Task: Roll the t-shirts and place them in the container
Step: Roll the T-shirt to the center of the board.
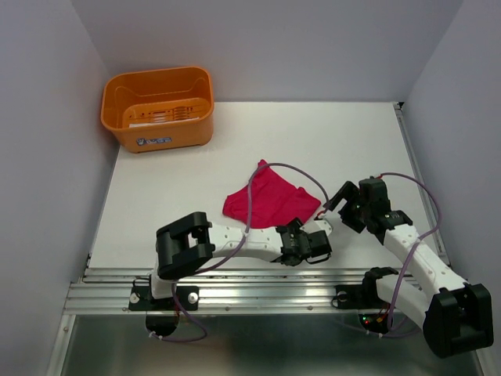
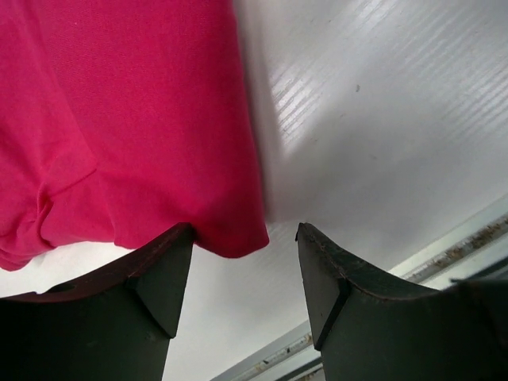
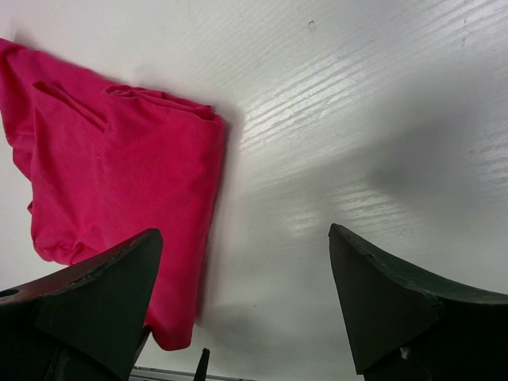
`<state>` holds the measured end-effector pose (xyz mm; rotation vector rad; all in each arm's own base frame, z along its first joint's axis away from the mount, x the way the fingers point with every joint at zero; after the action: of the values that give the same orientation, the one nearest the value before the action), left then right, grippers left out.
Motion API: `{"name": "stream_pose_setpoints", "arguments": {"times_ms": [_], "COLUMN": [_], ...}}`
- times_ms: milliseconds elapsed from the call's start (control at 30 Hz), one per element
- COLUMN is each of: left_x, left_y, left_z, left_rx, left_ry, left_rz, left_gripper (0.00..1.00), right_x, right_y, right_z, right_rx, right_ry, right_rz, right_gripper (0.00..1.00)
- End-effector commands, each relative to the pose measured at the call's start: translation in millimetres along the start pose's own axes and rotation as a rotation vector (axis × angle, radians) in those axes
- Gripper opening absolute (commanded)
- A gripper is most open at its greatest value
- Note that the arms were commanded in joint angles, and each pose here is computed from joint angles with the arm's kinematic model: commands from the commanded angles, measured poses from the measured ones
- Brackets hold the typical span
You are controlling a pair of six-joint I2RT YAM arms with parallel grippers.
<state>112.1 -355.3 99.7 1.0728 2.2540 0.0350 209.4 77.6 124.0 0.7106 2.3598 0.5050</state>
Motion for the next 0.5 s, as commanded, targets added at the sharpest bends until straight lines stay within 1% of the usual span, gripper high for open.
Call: {"name": "stream_pose_setpoints", "arguments": {"times_ms": [0,100,267,400,467], "left_x": [-14,-11,-7,-10,-10], "left_y": [2,0,2,10,13], "left_z": [4,12,26,33,35], "left_rx": [-0.068,-0.095,-0.152,-0.142,-0.127], "left_ry": [-0.045,-0.04,-0.018,-0.02,-0.012], "left_rz": [0.015,0.023,0.04,0.012,0.007], "left_gripper": [0.66,0.61,0.57,0.51,0.41], "right_x": [-6,-6,-2,2,3], "right_y": [6,6,4,2,3], "right_z": [-4,-5,-3,-3,-3], "right_rx": [-0.03,-0.033,-0.032,-0.036,-0.044], "right_ry": [-0.019,-0.02,0.0,0.019,0.031], "right_rz": [0.008,0.007,-0.002,-0.013,-0.021], "right_gripper": [0.91,0.91,0.91,0.91,0.91]}}
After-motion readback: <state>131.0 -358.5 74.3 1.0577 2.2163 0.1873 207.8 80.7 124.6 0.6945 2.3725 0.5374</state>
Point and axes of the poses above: each gripper's point midway between its finger pads, its own z axis out along the fingers, its own y axis along the line the jaws close on, x = y × z, the point moved 6 cm from there along -z, back along the fingers, and after that the axes turned 3 degrees about -z, right-handed, at the moved point
